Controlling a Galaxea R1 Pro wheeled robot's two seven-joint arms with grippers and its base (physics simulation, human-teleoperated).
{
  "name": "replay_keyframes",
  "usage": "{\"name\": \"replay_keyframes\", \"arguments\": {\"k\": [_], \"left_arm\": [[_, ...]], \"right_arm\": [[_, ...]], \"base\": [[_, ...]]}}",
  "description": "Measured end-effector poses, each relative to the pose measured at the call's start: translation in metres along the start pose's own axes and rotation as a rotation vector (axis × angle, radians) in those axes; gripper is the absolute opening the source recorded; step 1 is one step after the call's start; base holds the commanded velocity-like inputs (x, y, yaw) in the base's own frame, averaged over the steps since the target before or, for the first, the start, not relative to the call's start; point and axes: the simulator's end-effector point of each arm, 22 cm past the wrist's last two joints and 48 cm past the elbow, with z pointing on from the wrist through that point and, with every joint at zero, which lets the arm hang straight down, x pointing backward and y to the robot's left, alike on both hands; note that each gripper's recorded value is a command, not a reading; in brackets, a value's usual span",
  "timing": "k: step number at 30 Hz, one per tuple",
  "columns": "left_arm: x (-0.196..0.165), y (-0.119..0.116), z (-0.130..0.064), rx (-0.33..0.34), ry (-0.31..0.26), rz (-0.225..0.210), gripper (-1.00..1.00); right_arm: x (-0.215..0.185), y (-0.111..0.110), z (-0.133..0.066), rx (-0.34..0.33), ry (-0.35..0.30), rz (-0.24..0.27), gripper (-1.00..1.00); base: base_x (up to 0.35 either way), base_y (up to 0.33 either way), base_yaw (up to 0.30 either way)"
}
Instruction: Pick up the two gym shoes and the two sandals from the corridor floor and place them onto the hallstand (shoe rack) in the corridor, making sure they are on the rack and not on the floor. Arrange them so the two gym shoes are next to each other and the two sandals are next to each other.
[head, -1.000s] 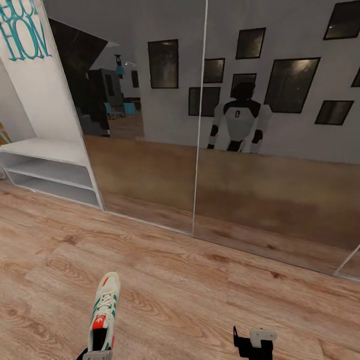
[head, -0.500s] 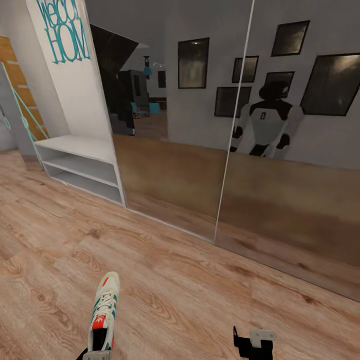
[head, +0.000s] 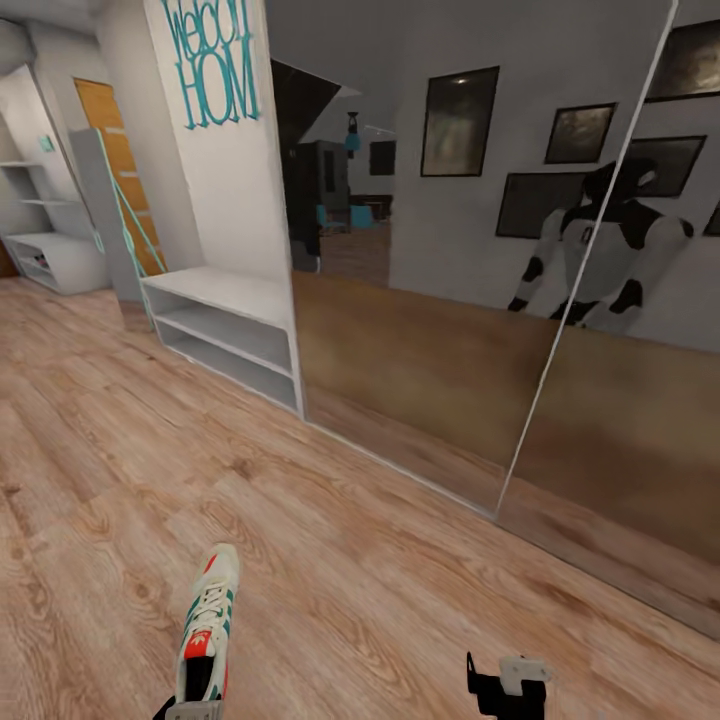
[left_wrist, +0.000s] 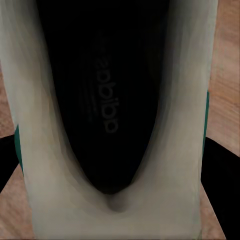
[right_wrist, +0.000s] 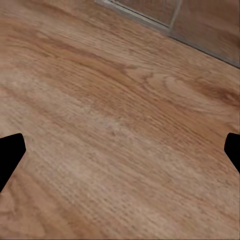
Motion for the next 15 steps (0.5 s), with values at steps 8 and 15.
{"name": "replay_keyframes", "arguments": {"k": [8, 15], "left_arm": [[0.0, 0.0, 0.0, 0.0, 0.0, 0.0, -1.0], [0.0, 0.0001, 0.0, 0.0, 0.0, 0.0, -1.0]], "right_arm": [[0.0, 0.0, 0.0, 0.0, 0.0, 0.0, 1.0], [0.0, 0.0002, 0.0, 0.0, 0.0, 0.0, 1.0]], "base": [[0.229, 0.243, 0.285], [0.215, 0.229, 0.285]]}}
